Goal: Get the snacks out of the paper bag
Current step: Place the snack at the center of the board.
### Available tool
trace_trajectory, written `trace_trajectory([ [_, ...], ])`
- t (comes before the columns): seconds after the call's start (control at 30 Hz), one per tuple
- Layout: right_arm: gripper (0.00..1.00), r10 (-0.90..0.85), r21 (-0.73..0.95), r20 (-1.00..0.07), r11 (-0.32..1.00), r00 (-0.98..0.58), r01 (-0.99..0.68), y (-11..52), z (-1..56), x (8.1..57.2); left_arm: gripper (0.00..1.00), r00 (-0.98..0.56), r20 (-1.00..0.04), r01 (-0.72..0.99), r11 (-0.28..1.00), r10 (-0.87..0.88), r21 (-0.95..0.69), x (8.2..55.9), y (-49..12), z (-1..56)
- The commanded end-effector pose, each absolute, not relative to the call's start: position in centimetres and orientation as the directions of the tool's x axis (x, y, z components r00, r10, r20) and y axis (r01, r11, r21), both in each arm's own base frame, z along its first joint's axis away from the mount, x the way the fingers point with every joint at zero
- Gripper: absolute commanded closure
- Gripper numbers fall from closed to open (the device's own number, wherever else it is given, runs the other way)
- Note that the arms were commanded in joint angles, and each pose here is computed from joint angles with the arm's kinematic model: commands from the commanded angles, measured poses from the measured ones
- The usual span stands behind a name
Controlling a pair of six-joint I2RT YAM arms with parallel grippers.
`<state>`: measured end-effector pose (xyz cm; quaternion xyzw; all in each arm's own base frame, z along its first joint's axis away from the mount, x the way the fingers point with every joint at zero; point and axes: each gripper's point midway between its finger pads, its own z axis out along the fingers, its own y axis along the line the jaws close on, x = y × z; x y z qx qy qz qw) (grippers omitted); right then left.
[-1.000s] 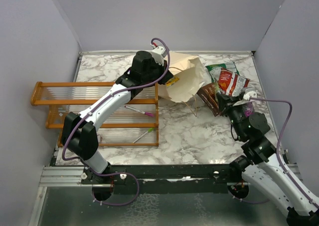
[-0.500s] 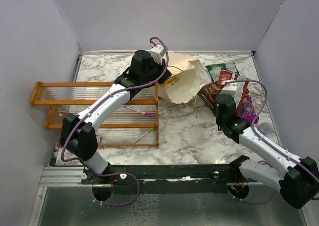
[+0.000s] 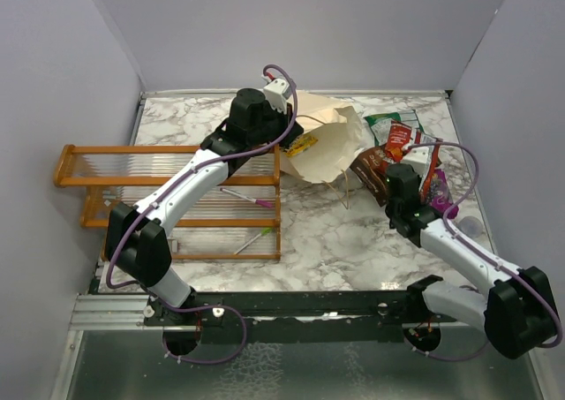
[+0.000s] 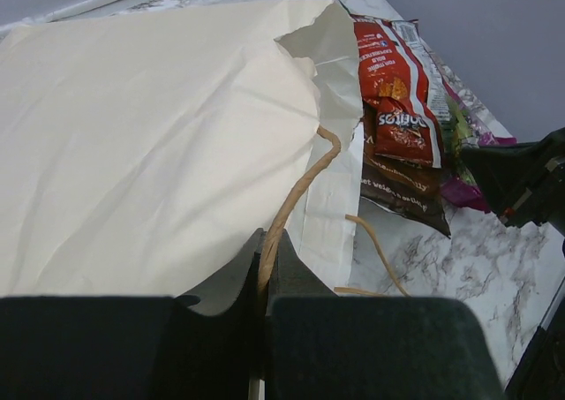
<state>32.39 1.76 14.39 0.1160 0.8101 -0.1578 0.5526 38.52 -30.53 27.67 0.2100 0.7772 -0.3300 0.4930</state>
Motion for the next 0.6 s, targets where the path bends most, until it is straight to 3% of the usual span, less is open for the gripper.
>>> trace_trajectory([
  [0.0,0.83,0.083,-0.012,-0.954,0.949,-0.287,0.314,2.9,15.2,32.7,1.00,-0.387,-0.922,0.667,0.685,-0.019,-0.294,38.0,-30.0,30.1],
  [0.1,0.73,0.106,0.014,-0.954,0.951,-0.280,0.309,3.0,15.4,32.4,1.00,-0.385,-0.923,0.669,0.684,-0.014,-0.290,38.0,-30.0,29.9],
  [0.23,0.51,0.102,0.027,-0.967,0.953,-0.235,0.303,2.7,17.8,32.0,1.00,-0.389,-0.921,0.679,0.669,-0.021,-0.302,37.8,-30.3,30.0],
  [0.33,0.43,0.107,0.058,-0.977,0.965,-0.183,0.254,3.2,20.3,31.7,1.00,-0.392,-0.920,0.696,0.645,-0.027,-0.316,37.4,-30.7,30.2],
  [0.47,0.27,0.094,0.080,-0.988,0.990,-0.118,0.115,4.9,22.7,31.4,1.00,-0.378,-0.925,0.723,0.615,-0.029,-0.315,37.0,-31.0,30.6],
  [0.57,0.16,0.034,0.044,-0.995,0.993,-0.093,-0.110,8.4,23.6,31.3,1.00,-0.355,-0.935,0.758,0.577,-0.028,-0.305,36.4,-31.5,31.1],
])
